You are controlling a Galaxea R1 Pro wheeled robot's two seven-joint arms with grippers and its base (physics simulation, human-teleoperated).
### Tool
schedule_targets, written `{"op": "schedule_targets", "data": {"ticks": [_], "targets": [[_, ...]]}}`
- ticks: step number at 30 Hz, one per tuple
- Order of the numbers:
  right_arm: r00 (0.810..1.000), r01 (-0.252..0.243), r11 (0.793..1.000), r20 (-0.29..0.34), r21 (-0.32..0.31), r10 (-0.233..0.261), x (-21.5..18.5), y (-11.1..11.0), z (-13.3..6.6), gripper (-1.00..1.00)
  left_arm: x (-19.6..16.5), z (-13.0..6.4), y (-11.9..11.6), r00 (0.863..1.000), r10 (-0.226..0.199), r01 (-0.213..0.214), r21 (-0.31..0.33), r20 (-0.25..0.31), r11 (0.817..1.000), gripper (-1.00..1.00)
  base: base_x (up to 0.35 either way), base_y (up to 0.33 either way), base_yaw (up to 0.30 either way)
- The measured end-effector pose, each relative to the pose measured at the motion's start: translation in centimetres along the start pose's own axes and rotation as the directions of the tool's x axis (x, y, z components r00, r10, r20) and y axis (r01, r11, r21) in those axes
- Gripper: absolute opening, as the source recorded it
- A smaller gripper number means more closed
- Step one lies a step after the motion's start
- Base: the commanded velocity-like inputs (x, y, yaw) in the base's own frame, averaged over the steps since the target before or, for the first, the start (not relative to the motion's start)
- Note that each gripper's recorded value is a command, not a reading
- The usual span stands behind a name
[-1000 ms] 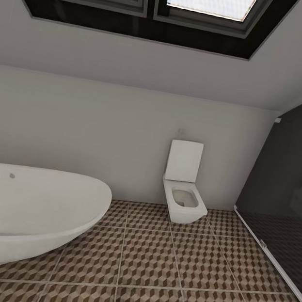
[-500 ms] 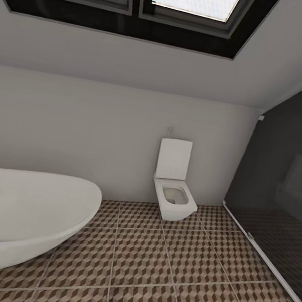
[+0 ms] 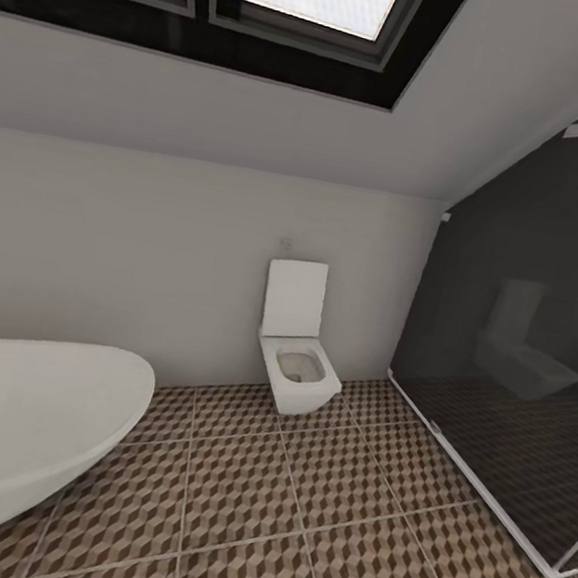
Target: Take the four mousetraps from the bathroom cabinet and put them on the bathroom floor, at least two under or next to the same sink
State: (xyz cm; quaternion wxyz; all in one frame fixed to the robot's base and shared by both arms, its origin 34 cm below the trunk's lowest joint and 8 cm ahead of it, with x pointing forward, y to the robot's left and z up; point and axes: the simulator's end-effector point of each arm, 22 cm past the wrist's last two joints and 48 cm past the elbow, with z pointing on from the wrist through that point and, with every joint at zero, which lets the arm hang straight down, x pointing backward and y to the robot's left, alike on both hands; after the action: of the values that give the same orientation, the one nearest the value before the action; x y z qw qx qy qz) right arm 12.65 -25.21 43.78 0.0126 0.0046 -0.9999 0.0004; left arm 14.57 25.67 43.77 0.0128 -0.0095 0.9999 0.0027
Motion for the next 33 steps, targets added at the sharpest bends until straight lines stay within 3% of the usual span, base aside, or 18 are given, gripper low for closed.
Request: {"op": "schedule_targets", "data": {"ticks": [33], "targets": [[1.0, -0.002, 1.0, 0.001, 0.0, 0.002, -0.03, -0.01, 0.0, 1.0, -0.04, 0.0, 0.0, 1.0, 0.001, -0.001, 0.0, 0.001, 1.0, 1.0, 0.0, 0.0, -0.294]]}}
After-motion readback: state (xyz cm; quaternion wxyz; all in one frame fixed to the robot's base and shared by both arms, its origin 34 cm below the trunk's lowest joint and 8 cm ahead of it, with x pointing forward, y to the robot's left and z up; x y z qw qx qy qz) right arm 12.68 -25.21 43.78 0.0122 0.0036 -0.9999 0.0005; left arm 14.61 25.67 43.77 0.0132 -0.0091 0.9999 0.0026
